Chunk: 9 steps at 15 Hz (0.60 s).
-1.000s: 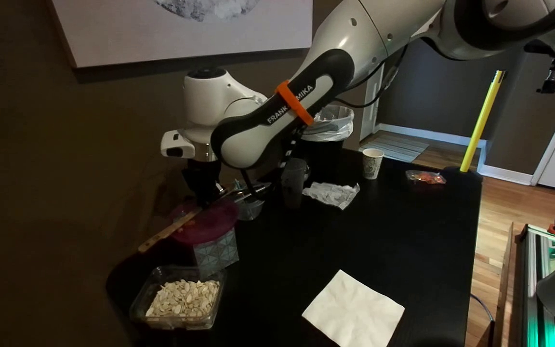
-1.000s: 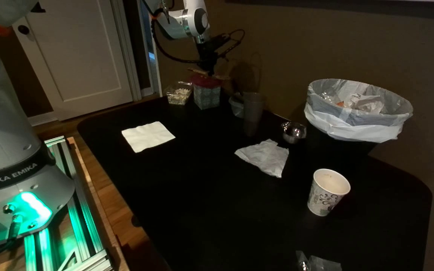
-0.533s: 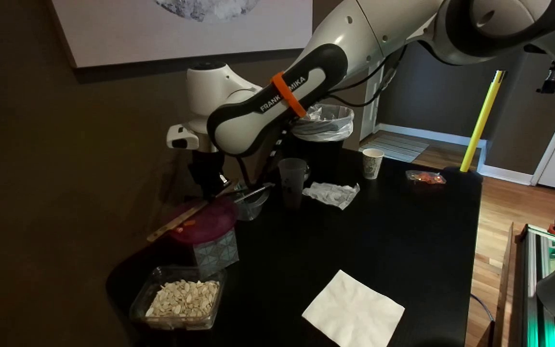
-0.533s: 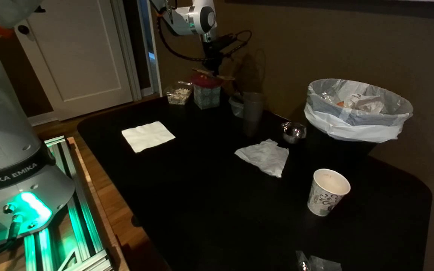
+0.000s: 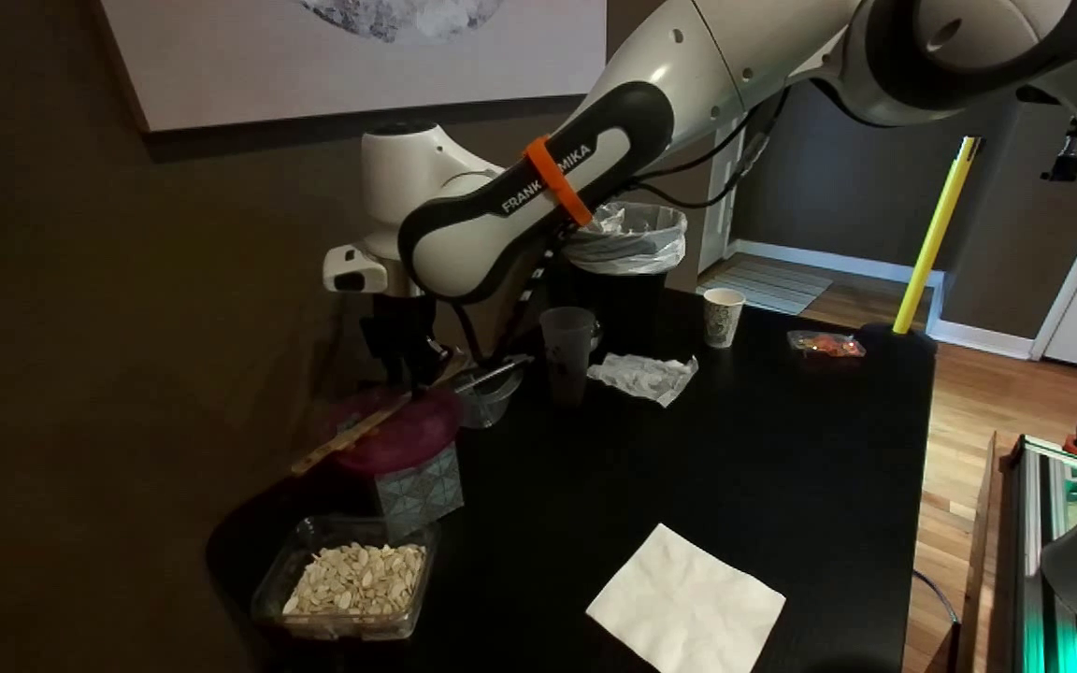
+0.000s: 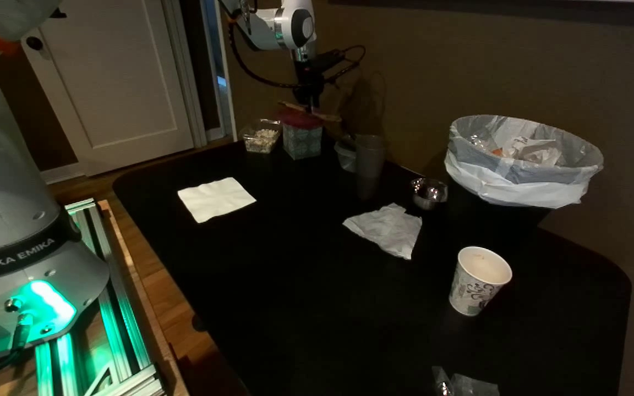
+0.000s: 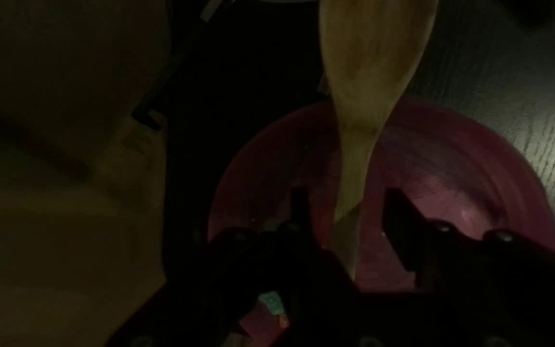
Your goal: Put the wooden spoon on the pink plate
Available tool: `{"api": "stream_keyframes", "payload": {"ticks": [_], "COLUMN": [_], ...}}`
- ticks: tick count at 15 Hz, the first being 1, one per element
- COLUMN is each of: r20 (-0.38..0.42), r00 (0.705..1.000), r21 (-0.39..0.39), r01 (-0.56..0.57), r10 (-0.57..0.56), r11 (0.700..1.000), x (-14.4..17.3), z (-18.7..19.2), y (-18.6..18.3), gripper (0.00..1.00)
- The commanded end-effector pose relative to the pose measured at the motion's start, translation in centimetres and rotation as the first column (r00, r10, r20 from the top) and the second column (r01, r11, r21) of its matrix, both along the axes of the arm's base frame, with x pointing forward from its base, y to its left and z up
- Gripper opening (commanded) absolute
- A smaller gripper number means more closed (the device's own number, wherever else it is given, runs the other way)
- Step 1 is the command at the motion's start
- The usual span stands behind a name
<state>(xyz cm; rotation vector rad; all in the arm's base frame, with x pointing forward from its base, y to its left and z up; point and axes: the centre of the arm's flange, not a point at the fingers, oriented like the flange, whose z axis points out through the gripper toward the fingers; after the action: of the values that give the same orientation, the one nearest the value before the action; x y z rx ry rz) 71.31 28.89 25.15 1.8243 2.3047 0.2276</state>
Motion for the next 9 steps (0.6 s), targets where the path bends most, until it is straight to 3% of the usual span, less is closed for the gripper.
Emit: {"api": "stream_keyframes", "payload": {"ticks": [1, 4, 6, 9], "r20": [-0.022, -0.025, -0.049, -0.053], "r00": [1.000, 0.999, 0.996, 0.986], "r21": [0.001, -0.035, -0.058, -0.010], "r01": [-0.017, -0.034, -0.080, -0.159], "r10": [0.017, 0.033, 0.077, 0.158], "r11": [1.000, 0.999, 0.995, 0.987], "x": [-0.7, -2.9, -4.6, -7.2], "z": [3.0, 8.2, 11.6, 15.3], "y": [0.3, -0.8, -2.8, -6.8], "gripper": [0.76, 0.98, 1.00, 1.00]}}
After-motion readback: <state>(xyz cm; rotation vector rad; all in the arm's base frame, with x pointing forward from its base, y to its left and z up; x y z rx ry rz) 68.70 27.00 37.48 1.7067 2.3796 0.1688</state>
